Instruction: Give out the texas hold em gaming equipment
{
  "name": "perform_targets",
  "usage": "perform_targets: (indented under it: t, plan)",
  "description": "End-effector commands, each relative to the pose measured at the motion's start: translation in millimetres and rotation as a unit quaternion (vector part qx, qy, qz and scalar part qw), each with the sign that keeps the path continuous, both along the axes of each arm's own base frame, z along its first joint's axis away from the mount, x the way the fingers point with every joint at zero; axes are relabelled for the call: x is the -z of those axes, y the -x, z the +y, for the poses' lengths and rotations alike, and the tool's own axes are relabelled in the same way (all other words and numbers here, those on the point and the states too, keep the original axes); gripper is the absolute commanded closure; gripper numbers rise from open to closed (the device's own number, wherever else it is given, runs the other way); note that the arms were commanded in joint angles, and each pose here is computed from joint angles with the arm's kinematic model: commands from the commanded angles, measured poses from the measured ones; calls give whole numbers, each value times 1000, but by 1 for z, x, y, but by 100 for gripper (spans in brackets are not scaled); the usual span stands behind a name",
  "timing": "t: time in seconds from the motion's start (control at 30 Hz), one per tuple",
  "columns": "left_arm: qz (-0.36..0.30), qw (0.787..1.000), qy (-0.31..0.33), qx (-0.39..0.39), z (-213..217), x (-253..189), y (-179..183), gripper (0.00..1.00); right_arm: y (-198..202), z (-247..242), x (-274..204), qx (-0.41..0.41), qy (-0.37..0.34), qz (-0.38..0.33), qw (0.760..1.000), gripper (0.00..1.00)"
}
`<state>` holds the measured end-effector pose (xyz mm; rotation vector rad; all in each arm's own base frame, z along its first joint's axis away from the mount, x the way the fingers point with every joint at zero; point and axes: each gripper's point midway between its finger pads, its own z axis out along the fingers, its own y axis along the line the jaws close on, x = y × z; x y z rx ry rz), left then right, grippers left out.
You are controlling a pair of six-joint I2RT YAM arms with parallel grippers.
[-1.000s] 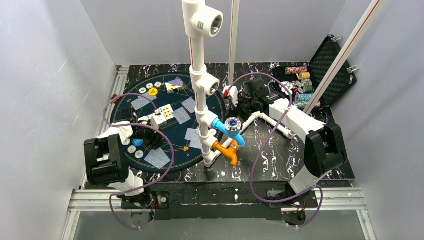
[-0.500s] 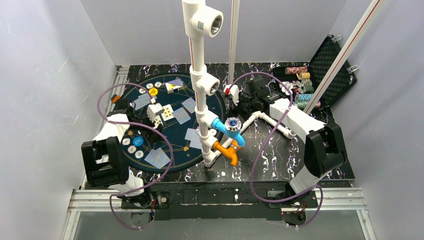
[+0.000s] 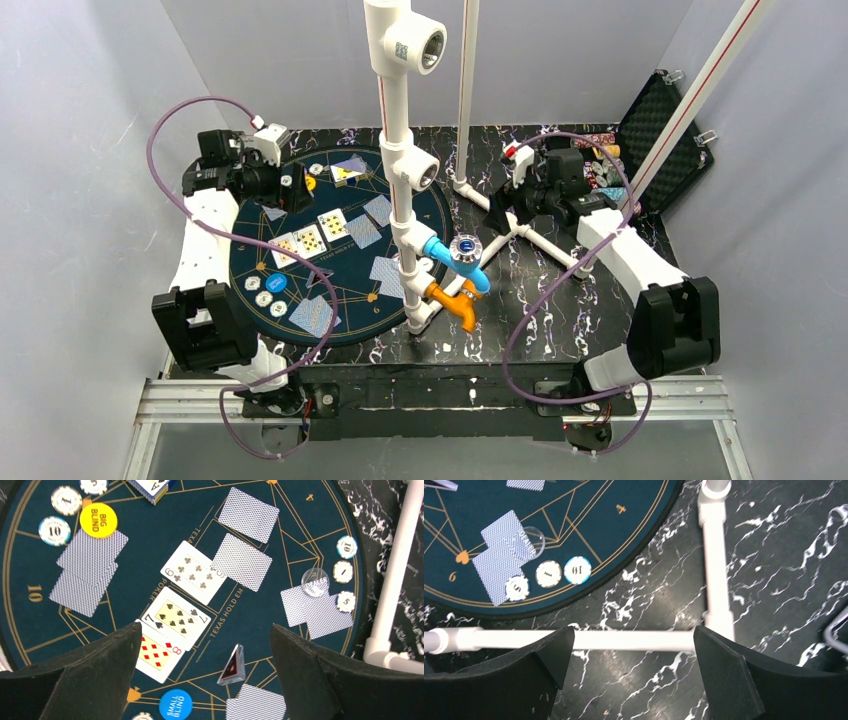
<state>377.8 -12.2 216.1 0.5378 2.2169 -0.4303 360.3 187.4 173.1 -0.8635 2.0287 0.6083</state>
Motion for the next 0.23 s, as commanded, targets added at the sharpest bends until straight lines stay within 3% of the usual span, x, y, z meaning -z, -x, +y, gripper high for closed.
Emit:
perform_targets:
  t: [0.0,0.2]
  plan:
    - [44,995,39,-77,3,4,-1,2,8,0,-4,28,-24,-7,999,2]
    - [59,991,37,-113,2,21,-4,2,16,-2,-3,33,-31,-10,999,2]
